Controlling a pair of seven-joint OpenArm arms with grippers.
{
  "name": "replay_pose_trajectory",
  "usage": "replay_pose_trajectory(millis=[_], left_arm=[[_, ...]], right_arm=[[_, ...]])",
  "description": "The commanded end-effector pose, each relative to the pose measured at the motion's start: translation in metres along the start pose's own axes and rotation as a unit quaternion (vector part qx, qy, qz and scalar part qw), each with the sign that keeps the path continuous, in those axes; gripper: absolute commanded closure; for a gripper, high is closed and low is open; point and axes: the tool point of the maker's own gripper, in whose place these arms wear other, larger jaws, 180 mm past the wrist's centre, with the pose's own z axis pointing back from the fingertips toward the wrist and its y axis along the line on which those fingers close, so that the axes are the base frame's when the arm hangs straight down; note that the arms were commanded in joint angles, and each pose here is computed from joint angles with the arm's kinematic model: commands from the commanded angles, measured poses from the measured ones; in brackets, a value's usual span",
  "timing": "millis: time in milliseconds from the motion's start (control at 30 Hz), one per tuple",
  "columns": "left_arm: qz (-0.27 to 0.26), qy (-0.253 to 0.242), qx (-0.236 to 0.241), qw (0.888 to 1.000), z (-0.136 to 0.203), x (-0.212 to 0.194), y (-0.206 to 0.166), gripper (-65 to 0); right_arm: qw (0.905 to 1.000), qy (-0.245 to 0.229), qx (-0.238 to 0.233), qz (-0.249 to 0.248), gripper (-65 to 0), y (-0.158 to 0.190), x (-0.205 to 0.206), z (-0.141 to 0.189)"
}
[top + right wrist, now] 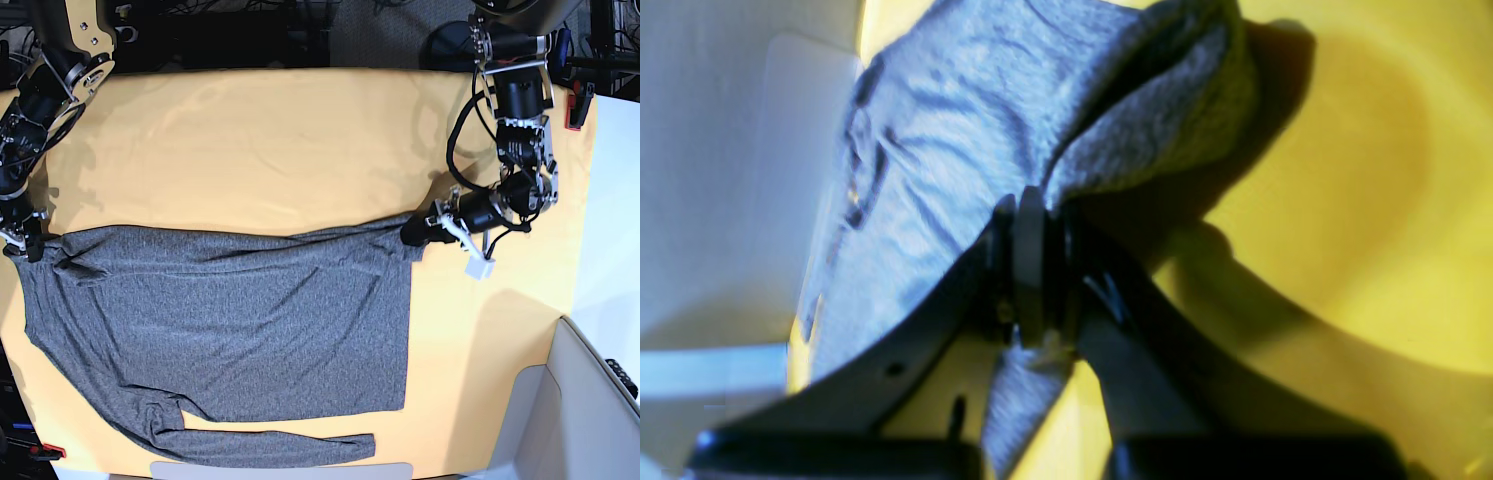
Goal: Fold the T-shirt properly
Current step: 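Hold the shoulder edge with both grippers and spread it apart, then drag the held shoulder edge back toward the robot with both grippers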
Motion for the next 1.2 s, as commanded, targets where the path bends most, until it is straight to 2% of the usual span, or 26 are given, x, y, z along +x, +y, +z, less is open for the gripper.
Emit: replay_pose_trajectory(millis=[0, 267, 467, 767, 1000, 1167], left_arm=[[-0.024, -0.025, -0.004, 0.999, 0.009, 0.024, -0.007, -0.5], [-0.047, -0.002, 0.028, 0.998, 0.034, -0.003, 0.006, -0.5], [-0.043, 0.019, 0.054, 0.997, 0.051, -0.025, 0.025, -0.5], [-0.055, 0.02, 0.088, 0.994, 0.088, -0.041, 0.031, -0.5], [-0.059, 0.02, 0.113, 0.992, 0.113, -0.057, 0.035, -0.5], [-0.051, 0.03, 0.122, 0.991, 0.12, -0.073, 0.038, -0.5]], right_arm=[[0.9993, 0.001, -0.035, 0.009, 0.0, -0.018, 0.01, 0.008], [0.9975, 0.022, -0.055, 0.038, 0.0, -0.037, 0.005, 0.028], [0.9947, 0.026, -0.075, 0.065, 0.0, -0.055, 0.006, 0.047], [0.9855, 0.082, -0.116, 0.093, 0.0, -0.083, 0.011, 0.074], [0.9778, 0.103, -0.149, 0.105, 0.0, -0.114, 0.001, 0.096], [0.9724, 0.106, -0.16, 0.133, 0.0, -0.121, -0.002, 0.113]])
